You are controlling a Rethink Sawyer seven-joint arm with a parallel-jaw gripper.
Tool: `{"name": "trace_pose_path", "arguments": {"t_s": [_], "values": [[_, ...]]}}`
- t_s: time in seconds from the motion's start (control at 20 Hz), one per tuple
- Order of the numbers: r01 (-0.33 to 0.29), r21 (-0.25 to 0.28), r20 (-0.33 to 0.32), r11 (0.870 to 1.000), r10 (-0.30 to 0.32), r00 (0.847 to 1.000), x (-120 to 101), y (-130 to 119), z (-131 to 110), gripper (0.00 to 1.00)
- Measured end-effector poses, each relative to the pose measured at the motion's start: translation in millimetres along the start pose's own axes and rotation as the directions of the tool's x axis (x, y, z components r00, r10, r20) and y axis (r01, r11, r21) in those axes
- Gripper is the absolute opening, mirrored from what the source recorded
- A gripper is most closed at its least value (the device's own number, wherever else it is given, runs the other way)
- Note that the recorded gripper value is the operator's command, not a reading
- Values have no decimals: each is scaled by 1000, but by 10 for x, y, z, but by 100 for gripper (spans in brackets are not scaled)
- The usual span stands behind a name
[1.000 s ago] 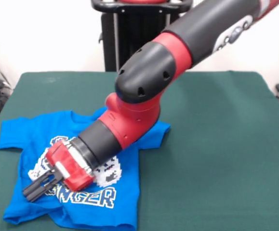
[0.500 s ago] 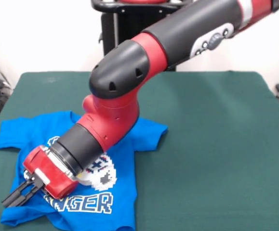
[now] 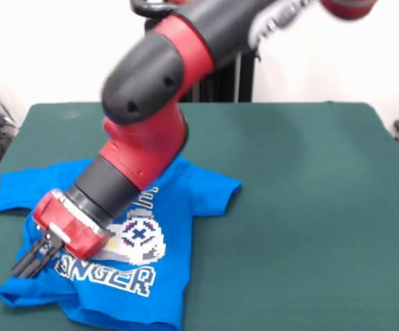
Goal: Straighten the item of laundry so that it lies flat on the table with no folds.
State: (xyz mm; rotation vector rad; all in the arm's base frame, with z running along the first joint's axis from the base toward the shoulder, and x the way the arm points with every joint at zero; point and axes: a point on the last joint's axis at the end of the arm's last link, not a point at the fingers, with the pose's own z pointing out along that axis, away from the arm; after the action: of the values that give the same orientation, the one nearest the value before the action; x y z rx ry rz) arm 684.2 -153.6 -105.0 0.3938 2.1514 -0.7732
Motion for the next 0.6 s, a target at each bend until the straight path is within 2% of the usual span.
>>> {"name": "trace_pose_path", "arguments": {"t_s": [0.1,0.15,0.2,0.35,0.4,0.5,0.6], "values": [[-32,1,-41,999,32,999,-4,-68,-25,0],[-67,6,-75,998,67,995,-1,-116,-38,0],[-131,17,-123,991,132,984,-31,-167,-45,0],[-218,45,-187,975,222,957,-111,-206,-39,0],[-256,64,-221,965,264,939,-152,-203,-36,0],[-287,83,-256,954,299,919,-209,-171,-44,0],[-299,89,-277,950,312,909,-248,-129,-61,0]]}}
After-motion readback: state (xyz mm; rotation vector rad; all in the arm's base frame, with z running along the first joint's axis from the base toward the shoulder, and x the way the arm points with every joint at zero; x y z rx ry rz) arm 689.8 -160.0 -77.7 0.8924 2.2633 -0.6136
